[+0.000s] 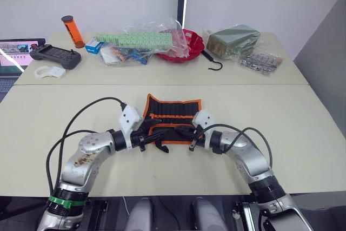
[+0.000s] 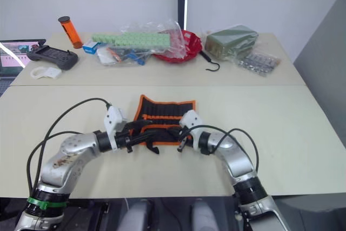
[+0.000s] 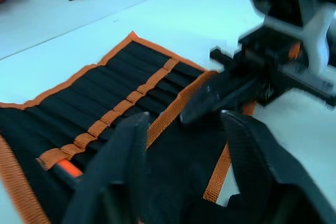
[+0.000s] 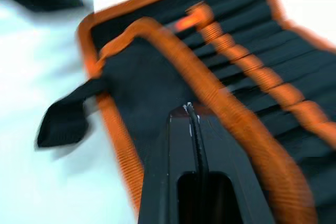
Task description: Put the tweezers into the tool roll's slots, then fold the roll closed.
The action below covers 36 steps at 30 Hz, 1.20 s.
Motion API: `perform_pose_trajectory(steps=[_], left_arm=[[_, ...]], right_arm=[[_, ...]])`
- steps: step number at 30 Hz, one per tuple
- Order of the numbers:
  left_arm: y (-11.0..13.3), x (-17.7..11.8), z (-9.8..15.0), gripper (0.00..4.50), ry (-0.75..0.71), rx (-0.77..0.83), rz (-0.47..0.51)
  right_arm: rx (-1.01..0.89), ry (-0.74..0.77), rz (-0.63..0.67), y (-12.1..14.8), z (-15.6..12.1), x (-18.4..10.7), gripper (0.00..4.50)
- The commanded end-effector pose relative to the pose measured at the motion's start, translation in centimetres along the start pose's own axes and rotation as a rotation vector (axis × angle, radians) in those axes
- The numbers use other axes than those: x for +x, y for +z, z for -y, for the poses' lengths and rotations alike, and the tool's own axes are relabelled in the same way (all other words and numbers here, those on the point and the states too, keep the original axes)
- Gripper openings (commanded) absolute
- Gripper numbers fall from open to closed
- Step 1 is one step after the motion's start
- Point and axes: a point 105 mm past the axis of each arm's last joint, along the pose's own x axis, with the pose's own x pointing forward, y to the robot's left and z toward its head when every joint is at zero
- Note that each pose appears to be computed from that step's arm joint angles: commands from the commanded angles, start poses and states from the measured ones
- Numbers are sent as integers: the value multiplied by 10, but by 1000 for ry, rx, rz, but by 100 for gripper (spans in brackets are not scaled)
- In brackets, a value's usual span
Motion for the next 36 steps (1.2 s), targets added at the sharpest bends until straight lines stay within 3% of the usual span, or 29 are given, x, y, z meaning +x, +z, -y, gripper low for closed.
perform_pose_trajectory(steps=[1, 4, 10, 17, 26, 32, 36], left_arm=[[0, 3, -2, 90, 28, 30, 20], [0, 7, -2, 2, 34, 22, 32], [-9, 17, 3, 2, 29, 17, 15], [-36, 27, -24, 2, 160, 21, -69], [-62, 9, -20, 2, 207, -12, -130], [-65, 1, -29, 2, 252, -34, -128], [-57, -3, -35, 2, 272, -101, -67]], right_arm=[[-3, -20, 48, 11, -3, -2, 0], [9, -20, 50, 10, -7, -1, 0], [15, -19, 34, 6, -14, 6, 0], [-15, -82, -44, -15, -5, 19, 0], [-44, -270, -84, -31, 22, -8, 0], [-46, -273, -114, -43, 20, -15, 0], [-52, -268, -87, -38, 20, -13, 0]])
